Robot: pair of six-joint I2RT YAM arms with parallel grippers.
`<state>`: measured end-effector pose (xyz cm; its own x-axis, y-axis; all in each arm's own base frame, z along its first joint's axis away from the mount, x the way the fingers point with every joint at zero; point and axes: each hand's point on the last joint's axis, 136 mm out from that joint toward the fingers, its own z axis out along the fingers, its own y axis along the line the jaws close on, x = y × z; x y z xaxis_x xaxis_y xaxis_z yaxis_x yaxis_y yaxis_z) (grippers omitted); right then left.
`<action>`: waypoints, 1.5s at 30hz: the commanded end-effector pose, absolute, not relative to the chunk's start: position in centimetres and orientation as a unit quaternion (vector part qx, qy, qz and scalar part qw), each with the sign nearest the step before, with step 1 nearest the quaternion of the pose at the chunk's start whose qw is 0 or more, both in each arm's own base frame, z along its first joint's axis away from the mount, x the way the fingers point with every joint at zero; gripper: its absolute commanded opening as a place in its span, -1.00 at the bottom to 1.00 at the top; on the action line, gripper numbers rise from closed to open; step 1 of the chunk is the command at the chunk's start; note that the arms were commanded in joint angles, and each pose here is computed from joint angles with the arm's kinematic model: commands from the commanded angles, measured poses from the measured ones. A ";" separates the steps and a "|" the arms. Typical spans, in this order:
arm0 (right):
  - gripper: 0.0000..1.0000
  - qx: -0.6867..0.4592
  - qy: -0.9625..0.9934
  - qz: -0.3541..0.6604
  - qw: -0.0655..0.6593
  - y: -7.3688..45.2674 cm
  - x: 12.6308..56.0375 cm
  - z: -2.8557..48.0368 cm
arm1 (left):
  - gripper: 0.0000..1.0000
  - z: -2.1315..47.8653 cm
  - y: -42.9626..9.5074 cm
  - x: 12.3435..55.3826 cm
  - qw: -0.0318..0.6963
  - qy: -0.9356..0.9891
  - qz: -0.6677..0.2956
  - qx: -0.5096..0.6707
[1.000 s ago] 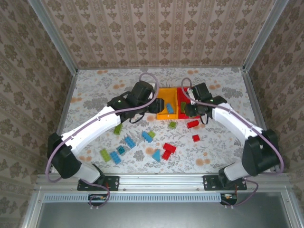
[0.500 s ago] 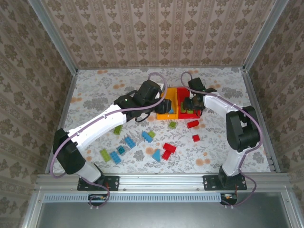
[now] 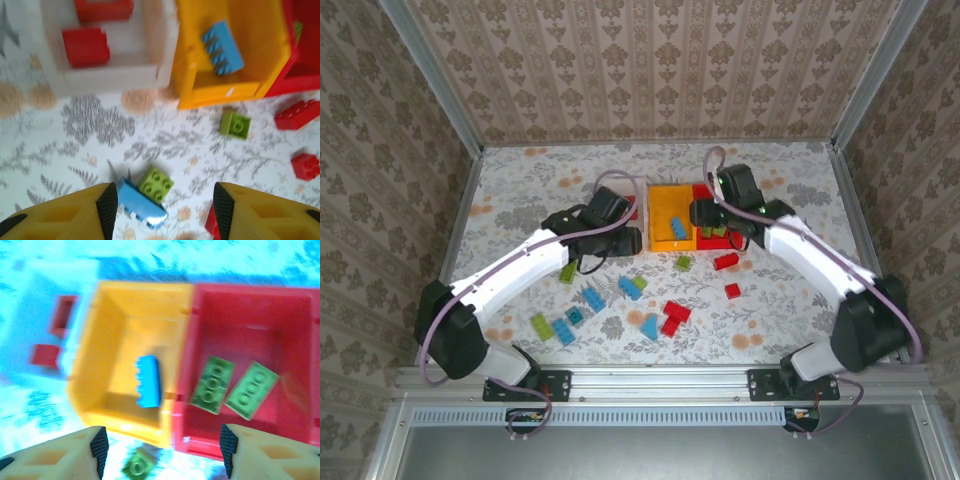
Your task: Sort the legos into containers by color
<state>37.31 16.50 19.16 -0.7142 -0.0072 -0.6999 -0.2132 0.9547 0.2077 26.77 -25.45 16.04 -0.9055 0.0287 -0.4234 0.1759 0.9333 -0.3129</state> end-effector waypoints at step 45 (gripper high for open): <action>0.70 0.065 0.909 0.208 0.357 8.5 16.5 21.6 | 0.74 3.4 -38.5 15.0 0.087 0.746 -0.045 0.659</action>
